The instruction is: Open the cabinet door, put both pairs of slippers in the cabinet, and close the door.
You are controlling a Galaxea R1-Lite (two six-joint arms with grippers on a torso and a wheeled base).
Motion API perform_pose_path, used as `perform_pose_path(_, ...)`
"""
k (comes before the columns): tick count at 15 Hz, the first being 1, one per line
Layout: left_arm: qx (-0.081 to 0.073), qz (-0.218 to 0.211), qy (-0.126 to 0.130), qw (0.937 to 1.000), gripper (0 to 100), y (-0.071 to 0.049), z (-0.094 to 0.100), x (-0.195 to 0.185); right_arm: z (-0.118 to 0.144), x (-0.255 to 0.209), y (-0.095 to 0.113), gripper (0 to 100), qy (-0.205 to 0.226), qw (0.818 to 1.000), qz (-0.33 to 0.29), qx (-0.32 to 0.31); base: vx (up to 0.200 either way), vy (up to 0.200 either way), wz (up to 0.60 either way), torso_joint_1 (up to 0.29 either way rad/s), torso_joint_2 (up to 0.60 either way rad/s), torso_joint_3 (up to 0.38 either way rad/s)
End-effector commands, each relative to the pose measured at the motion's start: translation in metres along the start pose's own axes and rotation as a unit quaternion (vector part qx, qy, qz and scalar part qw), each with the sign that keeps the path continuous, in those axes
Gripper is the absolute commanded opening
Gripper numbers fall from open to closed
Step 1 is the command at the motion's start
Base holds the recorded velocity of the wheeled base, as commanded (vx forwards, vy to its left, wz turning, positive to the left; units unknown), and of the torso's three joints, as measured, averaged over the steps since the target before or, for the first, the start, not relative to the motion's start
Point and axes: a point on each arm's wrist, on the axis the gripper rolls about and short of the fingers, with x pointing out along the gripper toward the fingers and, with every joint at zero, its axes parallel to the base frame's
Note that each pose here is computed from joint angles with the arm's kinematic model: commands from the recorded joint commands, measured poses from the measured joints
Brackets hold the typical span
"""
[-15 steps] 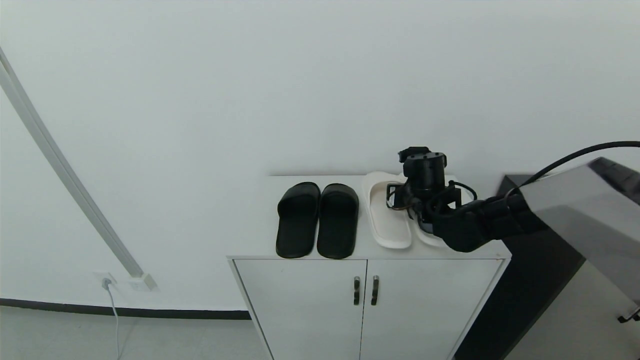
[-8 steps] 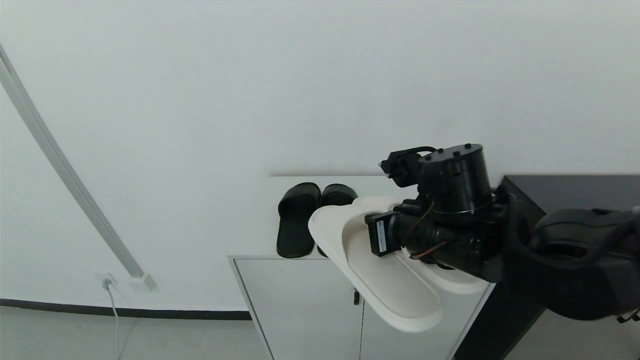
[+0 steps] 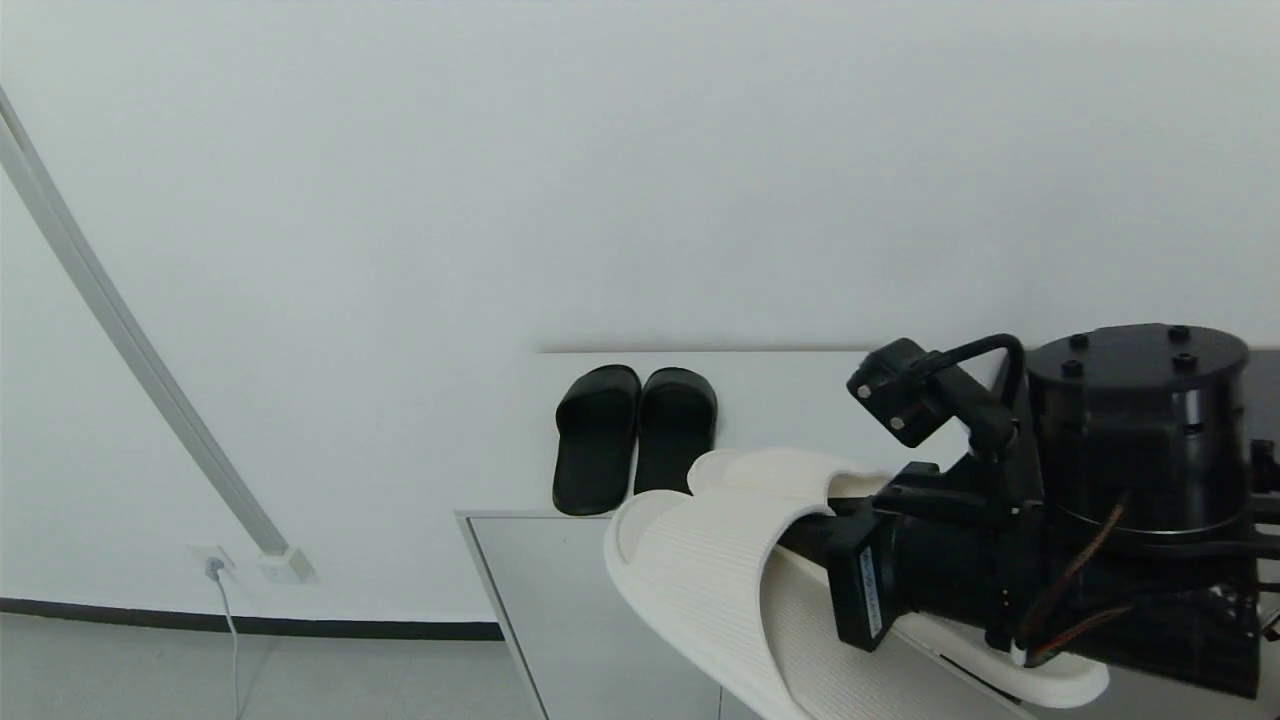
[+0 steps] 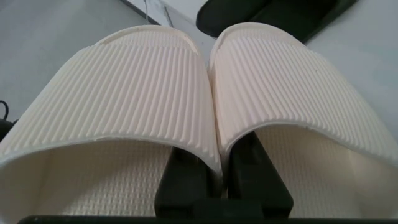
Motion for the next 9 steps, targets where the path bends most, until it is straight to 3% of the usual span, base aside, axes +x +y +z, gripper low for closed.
perform_pose_path(1,0.0,-0.001,0.0,1.0,0,0.0,0.0,0.0,-0.001,-0.013,-0.003,0,-0.008,1.0,0.0,-0.001,0.0,0.0,0.0,0.0,0.0,0.0)
perform_pose_path(2,0.0,-0.001,0.0,1.0,0,0.0,0.0,0.0,-0.005,-0.011,-0.005,0,0.0,1.0,-0.003,-0.002,0.0,0.0,0.0,0.0,0.0,0.0)
perform_pose_path(9,-0.001,-0.001,0.0,1.0,0,0.0,0.0,0.0,-0.012,-0.005,-0.007,0,0.016,1.0,-0.007,-0.013,-0.2,0.0,0.0,0.002,0.0,0.005)
